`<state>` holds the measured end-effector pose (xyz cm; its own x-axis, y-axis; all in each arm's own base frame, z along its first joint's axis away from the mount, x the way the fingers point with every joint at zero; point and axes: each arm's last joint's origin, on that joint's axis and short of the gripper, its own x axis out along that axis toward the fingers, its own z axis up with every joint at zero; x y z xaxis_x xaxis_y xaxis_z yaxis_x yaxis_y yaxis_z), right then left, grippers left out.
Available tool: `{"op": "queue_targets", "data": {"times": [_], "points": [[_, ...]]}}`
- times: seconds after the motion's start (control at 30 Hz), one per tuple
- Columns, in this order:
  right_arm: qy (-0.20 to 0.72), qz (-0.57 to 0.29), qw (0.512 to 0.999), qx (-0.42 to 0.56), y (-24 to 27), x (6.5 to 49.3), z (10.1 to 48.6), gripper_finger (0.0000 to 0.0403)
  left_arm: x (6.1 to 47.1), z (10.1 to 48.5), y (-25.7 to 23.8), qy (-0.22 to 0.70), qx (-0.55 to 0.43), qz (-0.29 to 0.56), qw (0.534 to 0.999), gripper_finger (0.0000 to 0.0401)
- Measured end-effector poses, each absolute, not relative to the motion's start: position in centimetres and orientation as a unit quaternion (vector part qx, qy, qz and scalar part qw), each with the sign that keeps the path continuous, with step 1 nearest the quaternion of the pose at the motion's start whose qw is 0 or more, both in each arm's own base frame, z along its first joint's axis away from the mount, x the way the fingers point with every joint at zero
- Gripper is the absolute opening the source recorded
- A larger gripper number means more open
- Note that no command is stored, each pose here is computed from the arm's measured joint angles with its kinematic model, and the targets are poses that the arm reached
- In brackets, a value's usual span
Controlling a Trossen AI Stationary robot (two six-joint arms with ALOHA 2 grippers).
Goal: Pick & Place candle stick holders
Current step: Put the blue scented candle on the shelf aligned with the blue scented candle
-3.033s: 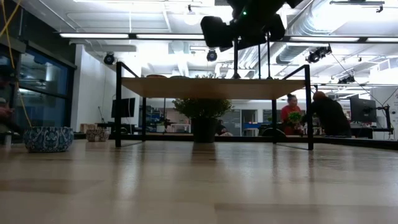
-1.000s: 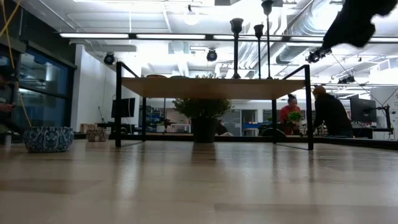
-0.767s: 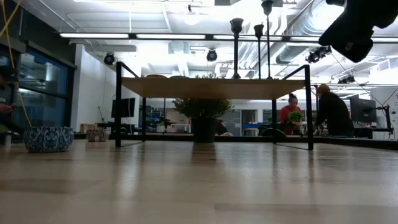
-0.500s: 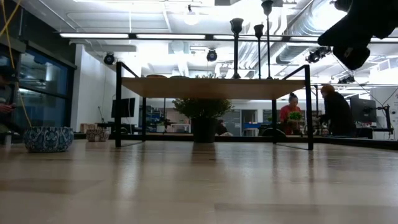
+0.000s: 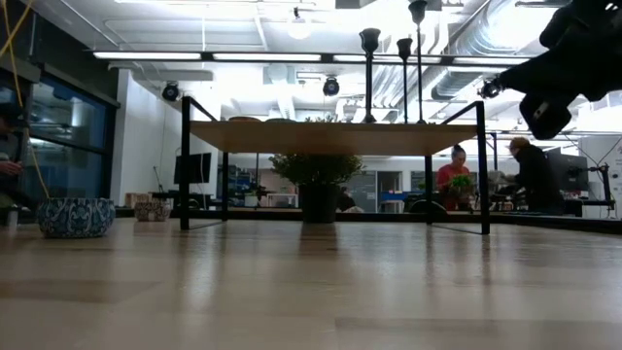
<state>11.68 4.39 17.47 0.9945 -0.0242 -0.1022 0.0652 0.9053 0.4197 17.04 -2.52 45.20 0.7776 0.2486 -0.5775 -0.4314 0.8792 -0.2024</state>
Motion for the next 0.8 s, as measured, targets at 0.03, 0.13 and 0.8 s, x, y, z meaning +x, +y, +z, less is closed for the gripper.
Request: {"op": "queue_targets", "data": {"times": [0.03, 0.13, 0.8], "points": [[0.041, -0.018, 0.976, 0.213, 4.2, 11.5, 17.4, 0.0, 17.3, 45.1, -2.6, 0.28, -0.166, 0.185, 0.927, 0.0131], [0.031, -0.007, 0.978, 0.204, 3.7, 11.2, 17.4, 0.0, 17.8, 44.9, -2.7, 0.286, -0.166, 0.187, 0.925, 0.0131], [0.043, 0.026, 0.99, 0.13, 1.3, 10.3, 16.1, 0.0, 18.7, 44.6, -2.8, 0.276, -0.196, 0.21, 0.917, 0.0131]]}}
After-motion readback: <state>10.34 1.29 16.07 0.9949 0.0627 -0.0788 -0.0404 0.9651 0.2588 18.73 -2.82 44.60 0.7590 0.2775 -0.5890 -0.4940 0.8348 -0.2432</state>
